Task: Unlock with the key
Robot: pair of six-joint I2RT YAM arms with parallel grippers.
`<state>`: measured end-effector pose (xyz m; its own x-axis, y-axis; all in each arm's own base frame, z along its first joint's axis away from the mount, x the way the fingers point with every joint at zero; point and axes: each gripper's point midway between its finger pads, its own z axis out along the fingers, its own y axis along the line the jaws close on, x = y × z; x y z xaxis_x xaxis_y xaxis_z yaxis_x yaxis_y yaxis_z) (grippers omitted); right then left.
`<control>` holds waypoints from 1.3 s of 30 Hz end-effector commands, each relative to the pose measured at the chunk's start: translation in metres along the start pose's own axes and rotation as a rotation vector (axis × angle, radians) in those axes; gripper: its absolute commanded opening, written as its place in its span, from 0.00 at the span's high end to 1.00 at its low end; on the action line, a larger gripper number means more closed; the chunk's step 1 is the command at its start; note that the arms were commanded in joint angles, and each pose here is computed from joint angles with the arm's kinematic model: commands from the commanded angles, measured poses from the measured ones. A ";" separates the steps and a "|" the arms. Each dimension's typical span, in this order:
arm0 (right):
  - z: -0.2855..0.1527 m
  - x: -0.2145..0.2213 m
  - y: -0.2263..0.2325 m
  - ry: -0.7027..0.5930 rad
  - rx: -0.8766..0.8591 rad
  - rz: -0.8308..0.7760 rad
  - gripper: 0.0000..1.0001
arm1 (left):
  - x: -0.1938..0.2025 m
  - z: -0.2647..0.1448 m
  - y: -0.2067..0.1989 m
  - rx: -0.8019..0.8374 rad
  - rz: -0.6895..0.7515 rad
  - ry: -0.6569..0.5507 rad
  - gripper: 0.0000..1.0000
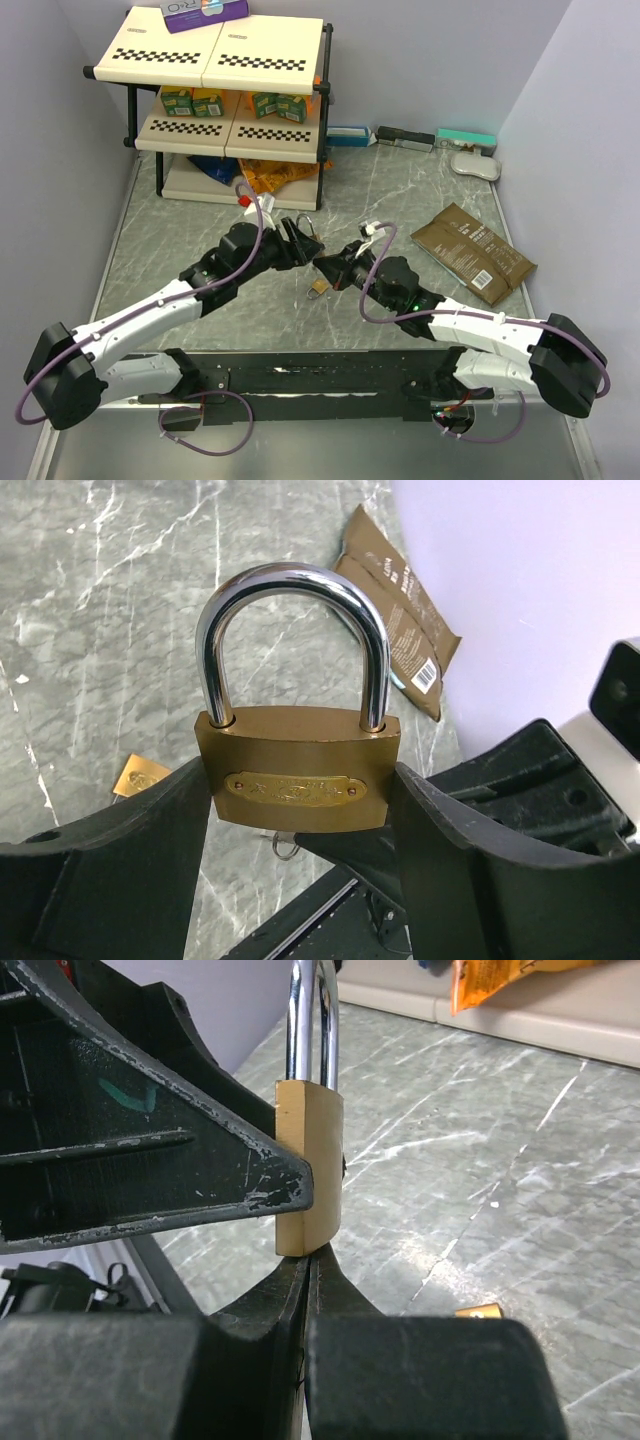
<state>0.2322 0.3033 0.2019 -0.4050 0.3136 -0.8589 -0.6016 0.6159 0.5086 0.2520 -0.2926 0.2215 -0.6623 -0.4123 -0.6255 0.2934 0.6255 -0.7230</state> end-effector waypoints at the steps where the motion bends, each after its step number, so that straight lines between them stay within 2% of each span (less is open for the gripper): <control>1: -0.004 -0.070 0.037 -0.226 -0.150 0.064 1.00 | 0.011 -0.013 -0.030 0.139 0.012 0.054 0.99; 18: -0.008 -0.068 0.023 -0.203 -0.204 0.188 1.00 | 0.009 -0.033 -0.044 0.231 0.037 0.038 0.99; 39: -0.002 -0.063 0.003 -0.178 -0.151 0.265 1.00 | 0.016 -0.045 -0.056 0.302 0.057 0.060 0.99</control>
<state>0.2178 0.3039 0.2165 -0.5808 0.3998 -0.7091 -0.6025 0.3745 0.7048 0.2309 -0.2878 0.2410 -0.6443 -0.4155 -0.6420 0.3848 0.5494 -0.7417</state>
